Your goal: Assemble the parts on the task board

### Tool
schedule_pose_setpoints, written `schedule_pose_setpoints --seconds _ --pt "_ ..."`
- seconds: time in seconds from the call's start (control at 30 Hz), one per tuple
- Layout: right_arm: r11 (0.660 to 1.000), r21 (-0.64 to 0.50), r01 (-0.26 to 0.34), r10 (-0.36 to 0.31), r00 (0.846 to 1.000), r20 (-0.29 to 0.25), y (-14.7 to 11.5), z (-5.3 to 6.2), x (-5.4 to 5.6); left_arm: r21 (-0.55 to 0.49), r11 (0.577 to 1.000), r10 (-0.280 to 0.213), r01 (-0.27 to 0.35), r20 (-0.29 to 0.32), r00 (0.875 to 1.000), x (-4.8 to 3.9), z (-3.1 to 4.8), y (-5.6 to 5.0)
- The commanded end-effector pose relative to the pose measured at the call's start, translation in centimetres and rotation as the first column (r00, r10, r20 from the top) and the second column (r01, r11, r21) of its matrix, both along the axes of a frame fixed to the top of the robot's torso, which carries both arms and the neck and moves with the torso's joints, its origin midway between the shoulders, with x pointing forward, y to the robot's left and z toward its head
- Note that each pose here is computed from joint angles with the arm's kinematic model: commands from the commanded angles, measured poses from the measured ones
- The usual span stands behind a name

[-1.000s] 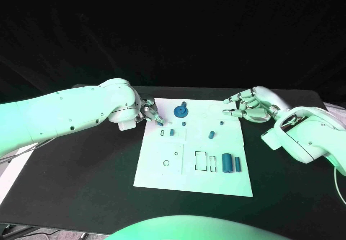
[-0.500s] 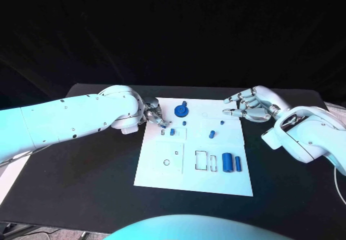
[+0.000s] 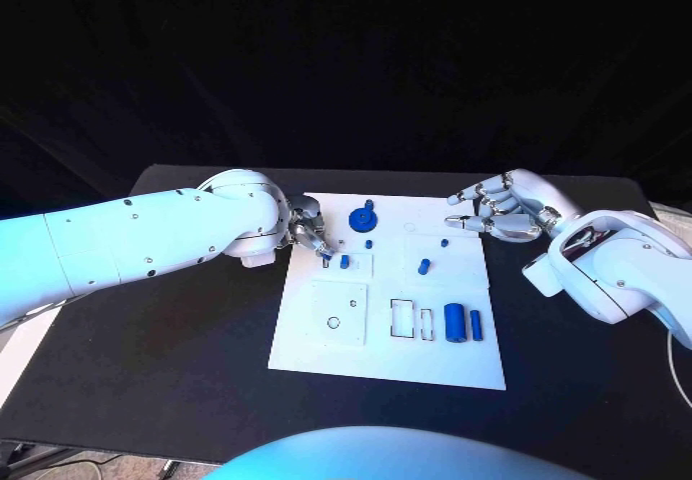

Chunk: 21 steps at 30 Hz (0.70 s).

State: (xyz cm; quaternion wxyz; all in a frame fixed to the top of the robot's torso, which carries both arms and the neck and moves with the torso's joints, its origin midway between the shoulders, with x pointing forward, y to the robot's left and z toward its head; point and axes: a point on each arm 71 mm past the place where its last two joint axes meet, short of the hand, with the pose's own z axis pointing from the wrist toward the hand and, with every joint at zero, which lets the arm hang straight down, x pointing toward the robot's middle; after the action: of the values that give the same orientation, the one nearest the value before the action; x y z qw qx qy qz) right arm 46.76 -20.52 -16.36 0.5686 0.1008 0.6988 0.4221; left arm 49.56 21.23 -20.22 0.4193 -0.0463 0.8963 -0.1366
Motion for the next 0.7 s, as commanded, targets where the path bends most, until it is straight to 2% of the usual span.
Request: schedule_pose_setpoints --seconds 0.03,0.7 --pt "1.0 -0.004 -0.014 0.014 1.0 -0.004 0.16 -0.08 -0.08 0.028 0.999 -0.036 0.037 -0.028 0.999 -0.23 -0.18 -0.21" --pt "1.0 -0.008 -0.016 0.016 1.0 0.0 0.15 -0.08 -0.12 0.06 0.996 -0.055 0.061 -0.1 0.993 -0.61 -0.61 0.05"
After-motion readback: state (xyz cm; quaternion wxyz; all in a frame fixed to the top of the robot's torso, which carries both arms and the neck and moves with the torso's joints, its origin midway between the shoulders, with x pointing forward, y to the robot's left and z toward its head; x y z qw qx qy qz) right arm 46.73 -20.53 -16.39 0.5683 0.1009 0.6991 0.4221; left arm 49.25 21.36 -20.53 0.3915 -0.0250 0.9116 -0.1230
